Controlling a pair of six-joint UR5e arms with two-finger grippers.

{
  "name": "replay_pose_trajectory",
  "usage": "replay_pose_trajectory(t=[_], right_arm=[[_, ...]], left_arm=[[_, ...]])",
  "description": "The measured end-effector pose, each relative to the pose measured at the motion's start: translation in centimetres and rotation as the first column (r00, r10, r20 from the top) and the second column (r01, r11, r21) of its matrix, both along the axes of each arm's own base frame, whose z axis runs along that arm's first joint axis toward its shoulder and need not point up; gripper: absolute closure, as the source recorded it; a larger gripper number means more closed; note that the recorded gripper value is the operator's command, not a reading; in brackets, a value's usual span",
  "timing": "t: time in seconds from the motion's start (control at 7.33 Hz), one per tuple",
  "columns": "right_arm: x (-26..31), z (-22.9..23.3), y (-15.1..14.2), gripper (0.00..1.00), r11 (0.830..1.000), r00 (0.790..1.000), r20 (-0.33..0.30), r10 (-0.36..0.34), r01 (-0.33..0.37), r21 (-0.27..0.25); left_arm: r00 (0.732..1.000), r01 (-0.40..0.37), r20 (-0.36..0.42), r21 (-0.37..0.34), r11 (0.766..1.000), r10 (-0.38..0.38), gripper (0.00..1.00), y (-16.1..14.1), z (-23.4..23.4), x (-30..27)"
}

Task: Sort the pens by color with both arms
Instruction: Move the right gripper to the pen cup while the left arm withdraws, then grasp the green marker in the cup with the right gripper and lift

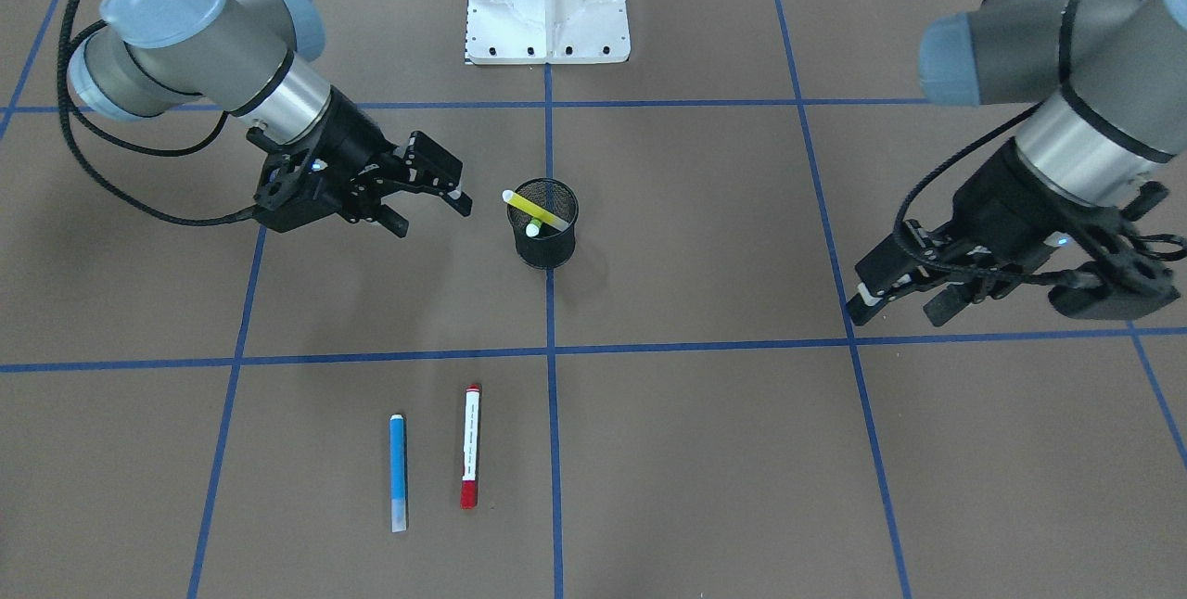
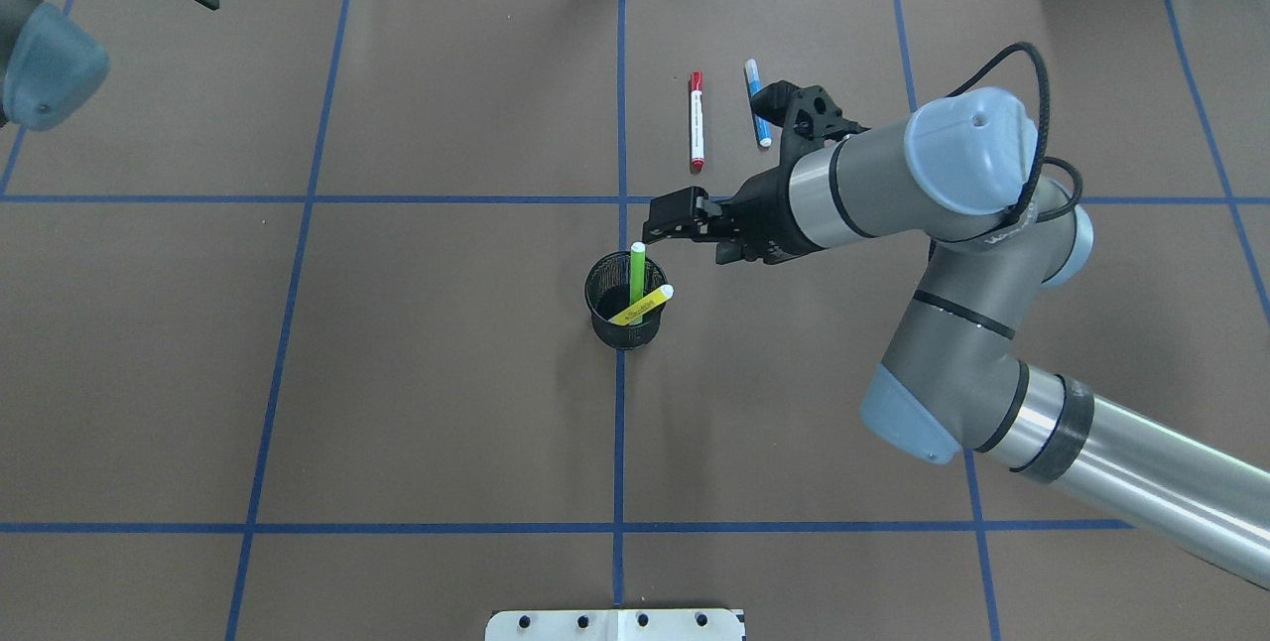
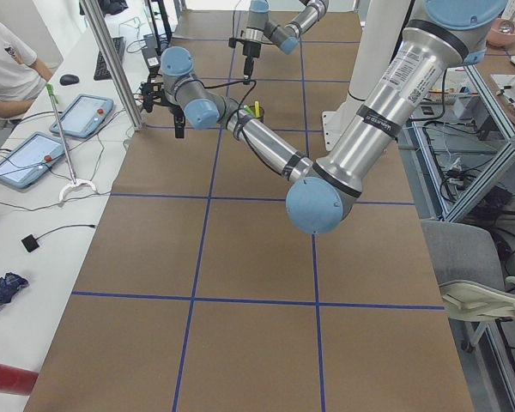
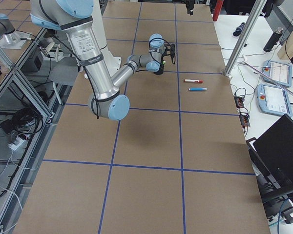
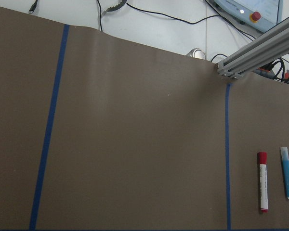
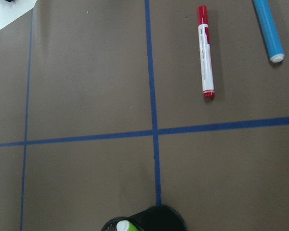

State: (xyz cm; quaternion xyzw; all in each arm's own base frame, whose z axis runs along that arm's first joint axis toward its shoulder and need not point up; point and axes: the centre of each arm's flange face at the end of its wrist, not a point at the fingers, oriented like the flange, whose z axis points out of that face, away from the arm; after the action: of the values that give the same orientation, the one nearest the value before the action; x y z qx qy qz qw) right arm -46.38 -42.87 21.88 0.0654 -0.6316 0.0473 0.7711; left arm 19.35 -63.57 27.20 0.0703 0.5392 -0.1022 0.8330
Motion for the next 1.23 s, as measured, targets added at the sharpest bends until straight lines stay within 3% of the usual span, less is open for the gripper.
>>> replay_pose_trajectory(t=[0.41,0.68,1.23], right_arm=[[-2.6,0.7,2.4,0.05,1.0,1.0,-0.019,-0.025,0.025,0.015],[-2.8,1.9,1.7,0.11,0.997,0.997,-0.076,-0.03,0.035,0.07],[-3.8,-0.4,-2.1,0.2,0.982,0.982,-0.185,-0.047,0.079,0.171]], left_arm=[[1.0,-0.003,0.005,-0.017,1.0,0.003,0.01,0.0,0.9,-0.1],[1.0,-0.001,0.005,-0.026,1.0,0.001,0.01,0.0,0.9,0.0],[1.0,0.004,0.006,-0.028,1.0,-0.004,0.01,0.0,0.8,-0.1]])
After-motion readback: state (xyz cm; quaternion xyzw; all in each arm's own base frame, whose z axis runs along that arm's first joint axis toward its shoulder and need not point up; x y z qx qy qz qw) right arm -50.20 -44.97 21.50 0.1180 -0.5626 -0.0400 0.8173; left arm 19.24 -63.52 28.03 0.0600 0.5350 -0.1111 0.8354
